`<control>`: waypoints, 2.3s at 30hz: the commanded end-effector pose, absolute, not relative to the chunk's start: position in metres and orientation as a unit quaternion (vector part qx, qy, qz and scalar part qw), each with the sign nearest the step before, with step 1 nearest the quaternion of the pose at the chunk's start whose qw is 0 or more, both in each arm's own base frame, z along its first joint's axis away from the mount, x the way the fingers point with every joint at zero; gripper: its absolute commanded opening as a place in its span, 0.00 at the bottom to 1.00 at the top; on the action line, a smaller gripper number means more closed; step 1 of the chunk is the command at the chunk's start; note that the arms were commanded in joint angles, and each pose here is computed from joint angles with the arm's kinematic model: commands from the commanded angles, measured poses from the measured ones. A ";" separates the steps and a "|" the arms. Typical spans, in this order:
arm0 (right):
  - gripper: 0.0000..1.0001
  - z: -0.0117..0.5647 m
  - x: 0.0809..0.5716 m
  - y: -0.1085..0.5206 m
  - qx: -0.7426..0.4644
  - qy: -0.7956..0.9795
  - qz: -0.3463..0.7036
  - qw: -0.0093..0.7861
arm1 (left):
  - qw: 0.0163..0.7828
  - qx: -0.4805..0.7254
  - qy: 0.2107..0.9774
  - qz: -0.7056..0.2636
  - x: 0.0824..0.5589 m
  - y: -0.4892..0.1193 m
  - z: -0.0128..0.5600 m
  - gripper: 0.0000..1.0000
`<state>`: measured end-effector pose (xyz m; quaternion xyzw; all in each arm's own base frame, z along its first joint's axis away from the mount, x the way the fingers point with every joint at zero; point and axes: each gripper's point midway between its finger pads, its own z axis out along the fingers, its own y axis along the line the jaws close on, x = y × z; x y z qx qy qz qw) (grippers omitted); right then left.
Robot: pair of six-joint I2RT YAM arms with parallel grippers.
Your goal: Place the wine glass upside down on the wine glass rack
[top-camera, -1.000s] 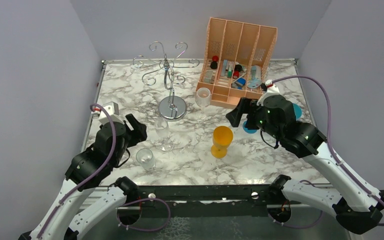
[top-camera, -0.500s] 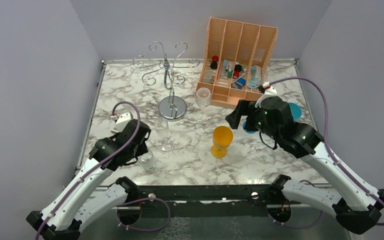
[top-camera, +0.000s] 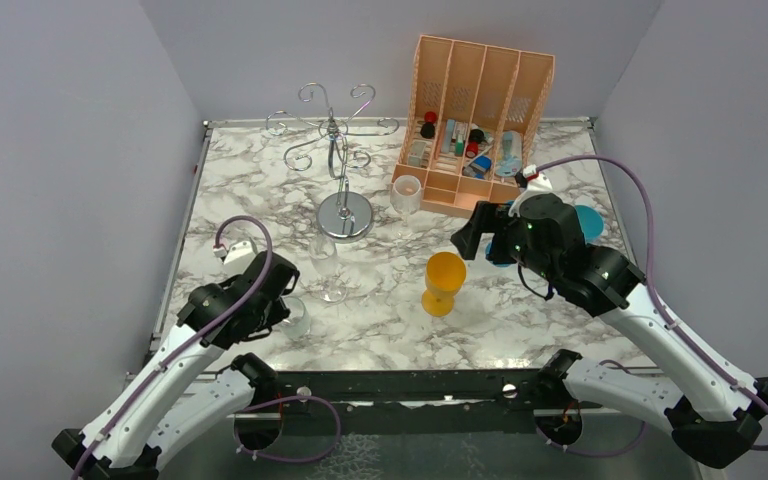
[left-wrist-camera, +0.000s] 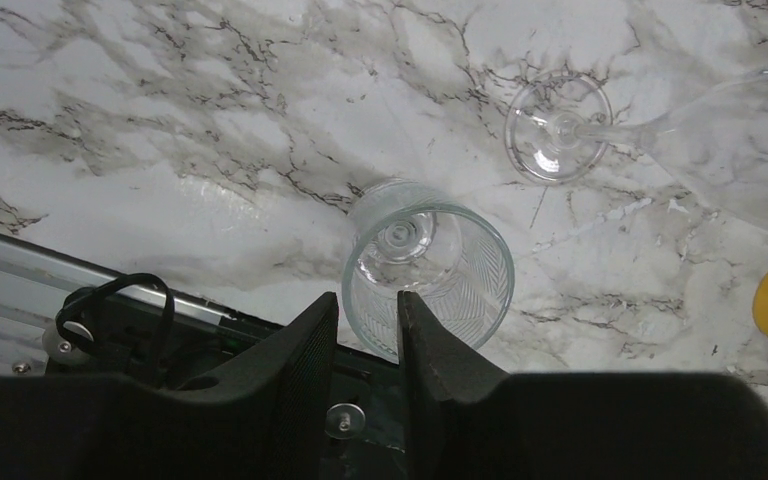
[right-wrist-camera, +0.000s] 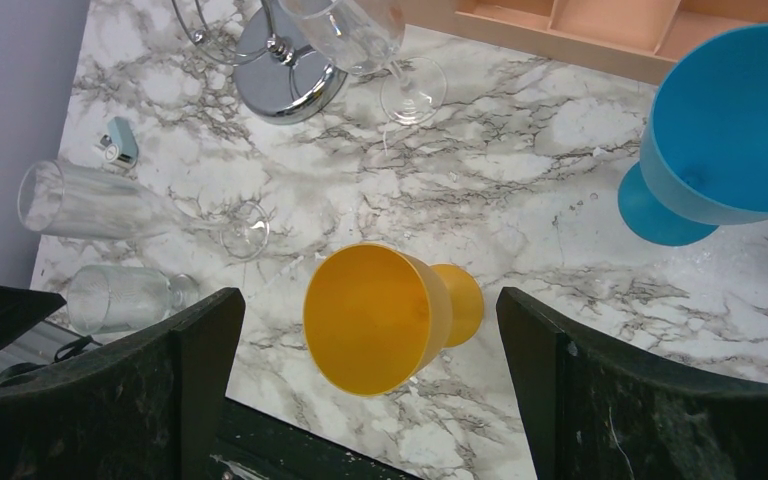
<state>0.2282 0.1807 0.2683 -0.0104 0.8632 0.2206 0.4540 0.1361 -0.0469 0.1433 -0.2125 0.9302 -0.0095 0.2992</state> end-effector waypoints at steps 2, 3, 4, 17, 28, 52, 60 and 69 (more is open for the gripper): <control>1.00 0.263 0.228 0.179 -0.016 0.866 0.210 0.454 | 0.285 -0.222 0.932 0.000 0.128 -0.042 0.138 0.33; 1.00 0.263 0.228 0.178 -0.015 0.866 0.207 0.455 | 0.287 -0.222 0.932 0.002 0.128 -0.041 0.139 0.33; 1.00 0.262 0.227 0.177 -0.015 0.866 0.206 0.456 | 0.288 -0.224 0.931 0.002 0.128 -0.041 0.139 0.34; 1.00 0.267 0.229 0.172 -0.025 0.856 0.200 0.476 | 0.234 -0.222 0.946 -0.007 0.127 -0.060 0.113 0.35; 1.00 0.265 0.230 0.167 -0.029 0.855 0.187 0.482 | 0.232 -0.226 0.946 -0.012 0.130 -0.065 0.108 0.25; 1.00 0.295 0.235 0.170 -0.058 0.817 0.206 0.536 | 0.323 -0.156 0.927 -0.108 0.147 -0.080 0.182 0.00; 0.97 0.332 0.227 0.192 -0.120 0.761 0.273 0.577 | 0.393 -0.101 0.898 -0.171 0.157 -0.093 0.248 0.00; 0.90 0.339 0.230 0.204 -0.208 0.711 0.261 0.619 | 0.466 -0.012 0.848 -0.253 0.168 -0.121 0.323 0.00</control>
